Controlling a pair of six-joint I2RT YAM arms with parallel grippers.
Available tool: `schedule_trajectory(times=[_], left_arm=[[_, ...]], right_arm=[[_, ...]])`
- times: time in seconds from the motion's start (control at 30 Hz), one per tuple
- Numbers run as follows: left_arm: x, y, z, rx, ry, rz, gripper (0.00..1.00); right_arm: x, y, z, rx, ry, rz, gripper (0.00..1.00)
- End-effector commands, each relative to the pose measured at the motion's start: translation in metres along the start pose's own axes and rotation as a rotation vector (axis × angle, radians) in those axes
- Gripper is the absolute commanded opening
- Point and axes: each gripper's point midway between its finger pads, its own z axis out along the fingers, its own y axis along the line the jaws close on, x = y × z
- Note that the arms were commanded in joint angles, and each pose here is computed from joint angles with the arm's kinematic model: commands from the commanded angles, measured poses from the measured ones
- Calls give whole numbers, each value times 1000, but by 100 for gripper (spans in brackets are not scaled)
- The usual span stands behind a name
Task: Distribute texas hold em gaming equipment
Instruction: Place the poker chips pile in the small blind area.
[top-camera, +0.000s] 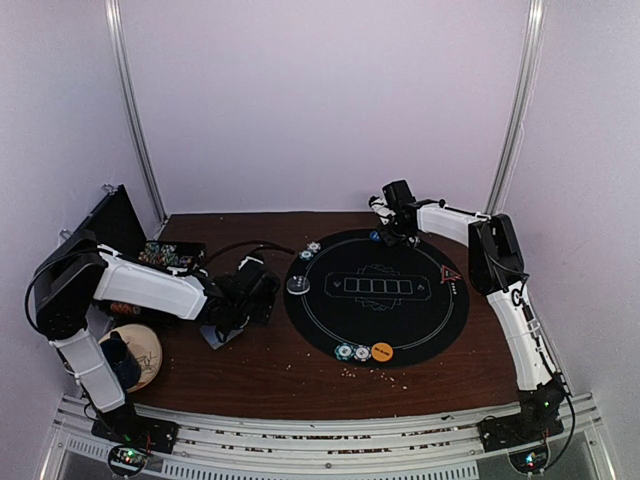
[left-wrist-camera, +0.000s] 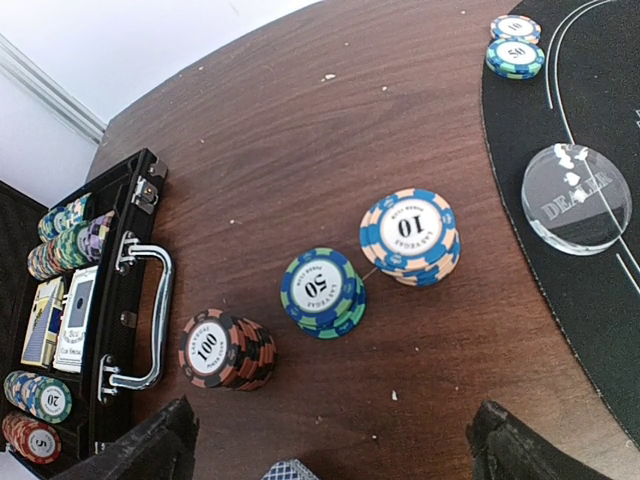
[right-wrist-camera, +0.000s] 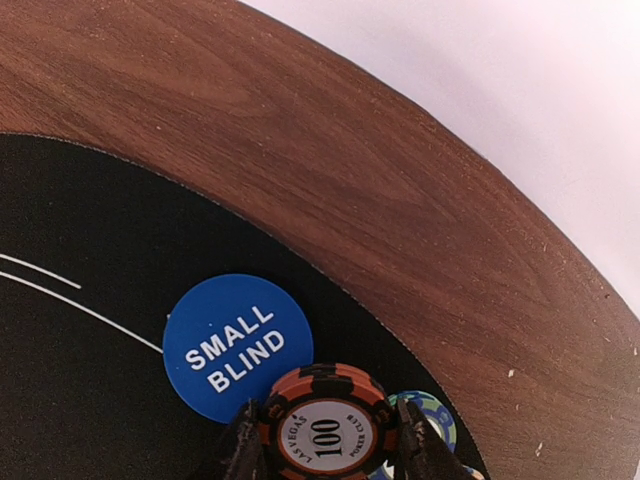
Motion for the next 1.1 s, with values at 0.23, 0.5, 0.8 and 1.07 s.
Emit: schedule_trajectory(times=[0.23, 0.5, 0.8, 1.07], left_arm=[[-7, -6, 1, 10, -10, 0, 98], [-8, -7, 1, 12, -10, 0, 98], [-8, -8, 1, 13, -8, 3, 98], [-7, -8, 2, 13, -8, 4, 98]], right_arm=[[-11, -11, -3, 38, -26, 8, 44], [-12, -12, -2, 43, -27, 7, 51], [-22, -13, -12, 46, -43, 6, 57], [-40, -23, -30, 161, -70, -22, 69]])
